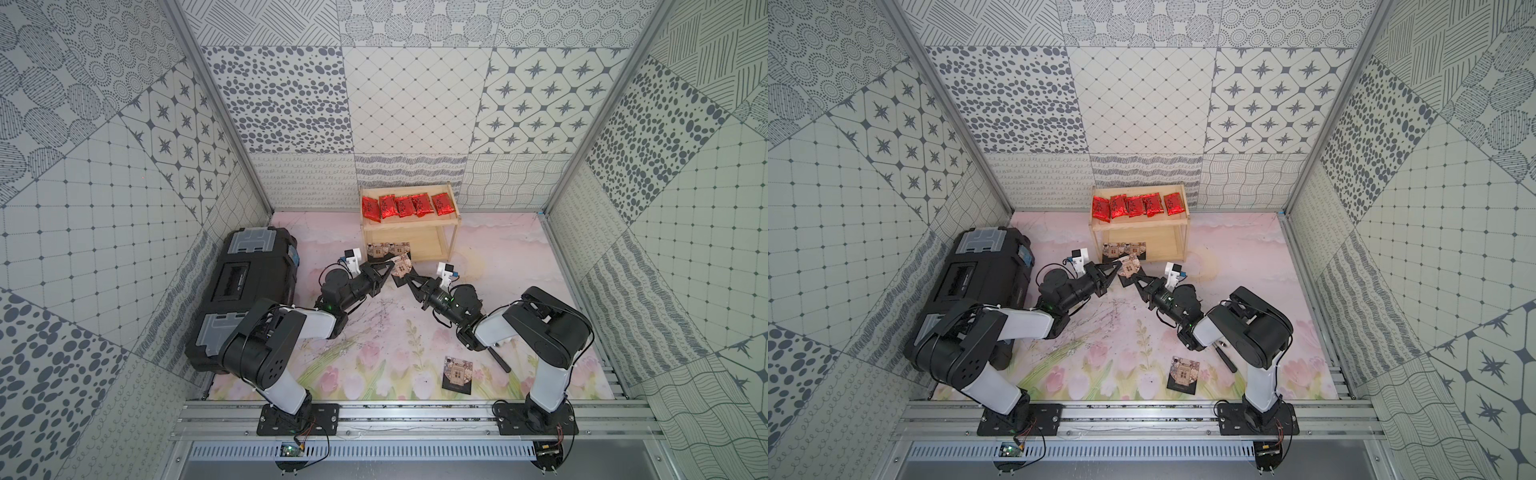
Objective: Place the tea bags on the shelf by color
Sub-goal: Pick up the tea bag from the center of the board, then place the tea bag on the shelf.
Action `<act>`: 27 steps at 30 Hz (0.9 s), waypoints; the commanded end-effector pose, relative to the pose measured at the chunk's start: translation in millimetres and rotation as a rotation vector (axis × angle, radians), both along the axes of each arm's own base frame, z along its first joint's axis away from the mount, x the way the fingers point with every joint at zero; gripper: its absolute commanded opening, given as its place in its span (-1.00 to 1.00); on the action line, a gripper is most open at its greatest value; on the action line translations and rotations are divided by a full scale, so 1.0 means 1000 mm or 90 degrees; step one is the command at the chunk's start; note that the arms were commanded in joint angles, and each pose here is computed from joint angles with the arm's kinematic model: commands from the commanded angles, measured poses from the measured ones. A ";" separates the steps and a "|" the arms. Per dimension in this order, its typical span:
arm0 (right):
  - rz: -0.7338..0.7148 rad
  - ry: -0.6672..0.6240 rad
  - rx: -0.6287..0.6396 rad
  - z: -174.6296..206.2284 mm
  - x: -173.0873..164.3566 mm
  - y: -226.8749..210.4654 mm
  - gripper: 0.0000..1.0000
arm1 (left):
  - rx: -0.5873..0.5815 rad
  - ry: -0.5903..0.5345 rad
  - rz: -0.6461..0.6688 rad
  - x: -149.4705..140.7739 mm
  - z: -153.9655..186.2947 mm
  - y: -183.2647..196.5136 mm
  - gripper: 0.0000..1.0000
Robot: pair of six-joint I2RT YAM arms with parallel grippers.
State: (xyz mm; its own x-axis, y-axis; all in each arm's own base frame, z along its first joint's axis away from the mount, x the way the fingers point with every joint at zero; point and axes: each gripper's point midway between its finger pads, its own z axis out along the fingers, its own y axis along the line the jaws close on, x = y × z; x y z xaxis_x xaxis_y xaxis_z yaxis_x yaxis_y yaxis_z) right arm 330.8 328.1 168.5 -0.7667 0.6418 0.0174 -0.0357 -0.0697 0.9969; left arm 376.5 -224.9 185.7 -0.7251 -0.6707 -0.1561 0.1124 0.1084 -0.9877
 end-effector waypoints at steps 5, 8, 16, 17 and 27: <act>-0.077 -0.044 -0.061 -0.015 0.022 -0.029 -1.00 | 0.070 -0.040 -0.033 -0.014 0.014 0.000 0.01; -0.122 -0.068 -0.110 -0.025 0.041 -0.044 -1.00 | 0.178 -0.001 -0.040 -0.028 -0.004 0.008 0.34; -0.195 -0.118 -0.211 -0.034 0.086 -0.059 -1.00 | 0.354 0.053 -0.036 -0.056 -0.021 0.036 0.56; -0.200 -0.120 -0.223 -0.036 0.090 -0.059 -1.00 | 0.365 0.071 -0.041 -0.058 -0.027 0.037 0.55; -0.242 -0.110 -0.300 -0.051 0.129 -0.056 -1.00 | 0.394 0.085 -0.064 -0.062 -0.028 0.037 0.54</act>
State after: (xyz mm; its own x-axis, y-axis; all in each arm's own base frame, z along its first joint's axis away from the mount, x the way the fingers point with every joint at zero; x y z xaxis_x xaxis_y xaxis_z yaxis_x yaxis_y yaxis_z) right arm 448.9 277.7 127.7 -0.4837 0.7840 -0.3890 -0.1562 0.3600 0.9198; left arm 328.0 -196.3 180.6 -0.7774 -0.4959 -0.3870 0.0585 0.5556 -0.8294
